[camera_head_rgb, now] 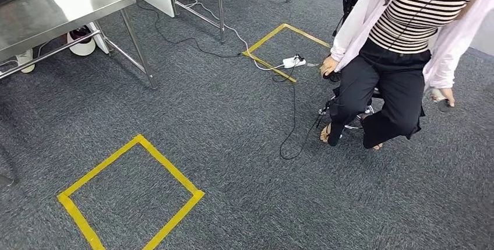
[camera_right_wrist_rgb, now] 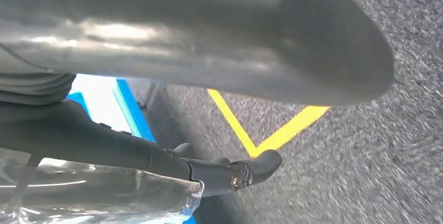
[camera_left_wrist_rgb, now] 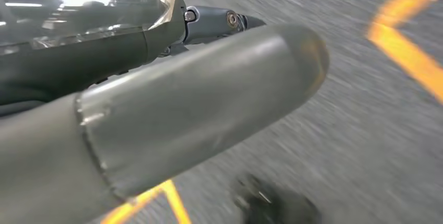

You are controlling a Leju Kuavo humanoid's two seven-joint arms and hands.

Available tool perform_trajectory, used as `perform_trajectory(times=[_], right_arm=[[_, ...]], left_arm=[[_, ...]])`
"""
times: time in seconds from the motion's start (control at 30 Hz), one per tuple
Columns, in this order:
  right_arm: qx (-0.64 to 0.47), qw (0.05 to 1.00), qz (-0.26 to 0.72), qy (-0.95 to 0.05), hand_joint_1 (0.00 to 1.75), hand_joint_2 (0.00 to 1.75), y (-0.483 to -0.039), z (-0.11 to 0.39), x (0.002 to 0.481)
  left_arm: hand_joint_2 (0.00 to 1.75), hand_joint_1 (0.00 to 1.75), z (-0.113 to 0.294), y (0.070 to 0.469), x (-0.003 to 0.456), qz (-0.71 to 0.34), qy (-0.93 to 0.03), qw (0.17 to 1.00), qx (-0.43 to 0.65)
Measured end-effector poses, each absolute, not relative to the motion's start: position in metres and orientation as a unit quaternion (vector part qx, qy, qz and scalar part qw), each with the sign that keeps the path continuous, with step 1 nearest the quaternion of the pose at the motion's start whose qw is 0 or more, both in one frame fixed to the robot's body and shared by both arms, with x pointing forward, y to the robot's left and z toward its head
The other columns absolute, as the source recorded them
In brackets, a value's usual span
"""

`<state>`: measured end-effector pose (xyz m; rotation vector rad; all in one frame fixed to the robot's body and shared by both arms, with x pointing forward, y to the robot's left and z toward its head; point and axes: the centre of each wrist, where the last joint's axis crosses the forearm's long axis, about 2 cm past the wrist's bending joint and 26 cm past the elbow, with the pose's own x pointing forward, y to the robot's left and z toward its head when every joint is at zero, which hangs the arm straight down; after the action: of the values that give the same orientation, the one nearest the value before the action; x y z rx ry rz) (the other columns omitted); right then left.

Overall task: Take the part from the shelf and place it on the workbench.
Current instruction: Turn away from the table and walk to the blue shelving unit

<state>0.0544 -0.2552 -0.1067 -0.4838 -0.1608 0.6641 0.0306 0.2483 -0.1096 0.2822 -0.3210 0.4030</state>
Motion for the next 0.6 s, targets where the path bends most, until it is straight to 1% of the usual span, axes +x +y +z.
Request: perform_trajectory(times=[0.07, 0.13, 0.2, 0.33, 0.43, 0.53, 0.6], right_arm=[[-0.236, 0.913, 0.322, -0.086, 0.0, 0.0, -0.253, -0.106, 0.056], [-0.239, 0.91, 0.325, -0.099, 0.0, 0.0, -0.249, -0.105, 0.059], [-0.239, 0.907, 0.33, -0.11, 0.0, 0.0, -0.246, -0.105, 0.061], [-0.237, 0.906, 0.327, -0.127, 0.0, 0.0, -0.242, -0.104, 0.061], [-0.23, 0.925, 0.272, -0.129, 0.0, 0.0, -0.241, -0.104, 0.062], [-0.22, 0.952, 0.171, -0.124, 0.0, 0.0, -0.243, -0.104, 0.064], [-0.217, 0.96, 0.125, -0.124, 0.0, 0.0, -0.243, -0.103, 0.066]], left_arm=[[0.0, 0.0, -0.11, 0.254, 0.033, 0.221, -0.179, 0.947, 0.15], [0.0, 0.0, -0.11, 0.258, 0.038, 0.267, -0.193, 0.929, 0.169], [0.0, 0.0, -0.109, 0.26, 0.044, 0.294, -0.183, 0.918, 0.192], [0.0, 0.0, -0.107, 0.255, 0.046, 0.249, -0.108, 0.934, 0.234], [0.0, 0.0, -0.107, 0.253, 0.045, 0.258, -0.088, 0.934, 0.23], [0.0, 0.0, -0.108, 0.259, 0.044, 0.31, -0.077, 0.92, 0.227], [0.0, 0.0, -0.108, 0.262, 0.044, 0.346, -0.071, 0.908, 0.225]])
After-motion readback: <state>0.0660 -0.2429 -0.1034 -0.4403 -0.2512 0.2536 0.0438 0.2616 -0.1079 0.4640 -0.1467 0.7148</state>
